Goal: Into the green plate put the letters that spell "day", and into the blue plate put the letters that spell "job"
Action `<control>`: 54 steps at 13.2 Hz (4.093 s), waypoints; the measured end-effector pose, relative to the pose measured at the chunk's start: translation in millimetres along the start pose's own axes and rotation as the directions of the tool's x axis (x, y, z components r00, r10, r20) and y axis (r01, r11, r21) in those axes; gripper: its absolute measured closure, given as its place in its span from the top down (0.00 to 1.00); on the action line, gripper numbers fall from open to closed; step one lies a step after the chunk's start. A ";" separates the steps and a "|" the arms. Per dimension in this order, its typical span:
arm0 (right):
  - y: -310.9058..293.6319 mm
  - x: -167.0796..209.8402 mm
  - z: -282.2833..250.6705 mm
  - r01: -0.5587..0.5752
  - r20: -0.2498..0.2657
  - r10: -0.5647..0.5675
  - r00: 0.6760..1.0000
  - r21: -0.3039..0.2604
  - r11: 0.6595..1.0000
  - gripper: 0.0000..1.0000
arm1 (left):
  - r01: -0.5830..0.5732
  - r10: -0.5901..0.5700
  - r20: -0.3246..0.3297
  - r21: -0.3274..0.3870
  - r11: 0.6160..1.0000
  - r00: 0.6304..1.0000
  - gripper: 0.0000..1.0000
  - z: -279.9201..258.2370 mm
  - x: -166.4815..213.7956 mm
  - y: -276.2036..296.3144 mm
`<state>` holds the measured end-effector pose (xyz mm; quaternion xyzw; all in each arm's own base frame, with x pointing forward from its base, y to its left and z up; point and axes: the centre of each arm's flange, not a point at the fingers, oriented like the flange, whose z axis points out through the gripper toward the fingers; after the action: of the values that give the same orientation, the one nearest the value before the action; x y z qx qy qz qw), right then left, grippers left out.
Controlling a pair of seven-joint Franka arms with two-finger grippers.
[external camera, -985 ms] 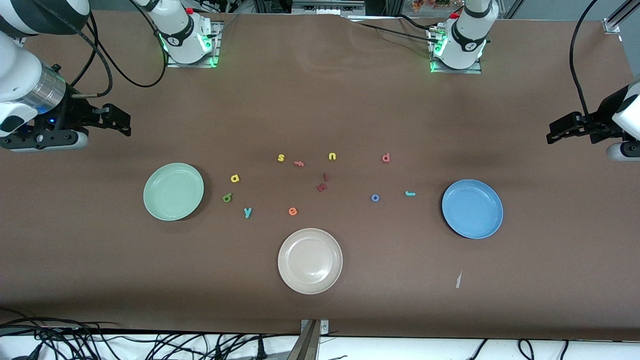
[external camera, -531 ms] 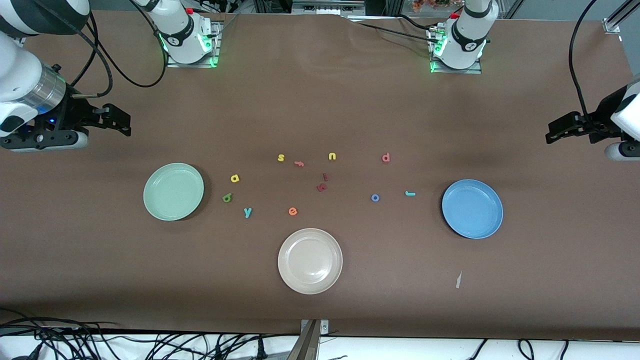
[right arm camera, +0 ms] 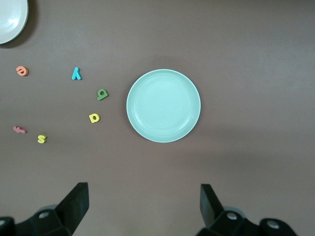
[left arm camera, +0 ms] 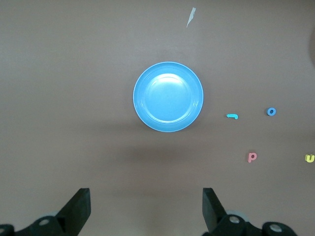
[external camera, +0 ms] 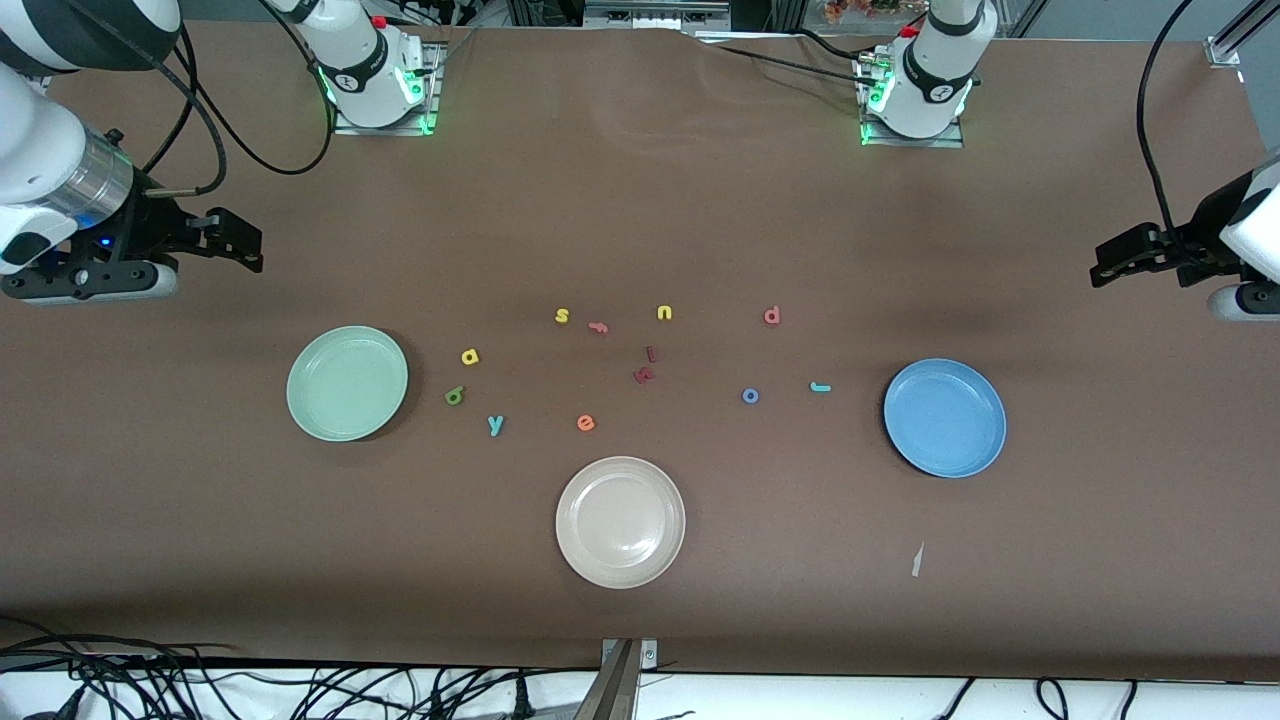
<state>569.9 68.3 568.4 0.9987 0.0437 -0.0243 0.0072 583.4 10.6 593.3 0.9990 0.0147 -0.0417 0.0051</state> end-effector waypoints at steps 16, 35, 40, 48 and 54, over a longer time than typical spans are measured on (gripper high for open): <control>0.0 0.0 0.3 0.000 0.001 0.000 1.000 0.000 1.000 1.00 | -0.001 0.001 0.000 0.000 1.000 1.000 1.00 0.0 0.0 0.6; 0.0 0.0 1.9 0.000 0.004 0.000 1.000 0.000 1.000 1.00 | -0.004 0.004 0.000 0.000 1.000 1.000 1.00 0.0 0.0 2.3; 0.0 0.0 1.9 0.000 0.004 0.000 1.000 0.000 1.000 1.00 | -0.004 0.004 0.000 0.000 1.000 1.000 1.00 0.0 0.0 2.3; -7.4 2.2 7.0 0.014 0.012 -0.014 1.000 0.001 1.000 1.00 | -0.004 0.004 0.000 0.000 1.000 1.000 1.00 0.0 0.0 2.3; -46.6 26.4 42.8 0.059 0.047 -0.059 0.997 0.006 0.998 1.00 | -0.004 0.004 0.001 0.000 1.000 1.000 1.00 0.5 0.0 2.3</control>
<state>590.0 116.3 523.8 0.9962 0.0730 -0.0480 0.0054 583.4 8.3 592.7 0.9990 0.0126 -0.0423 0.0053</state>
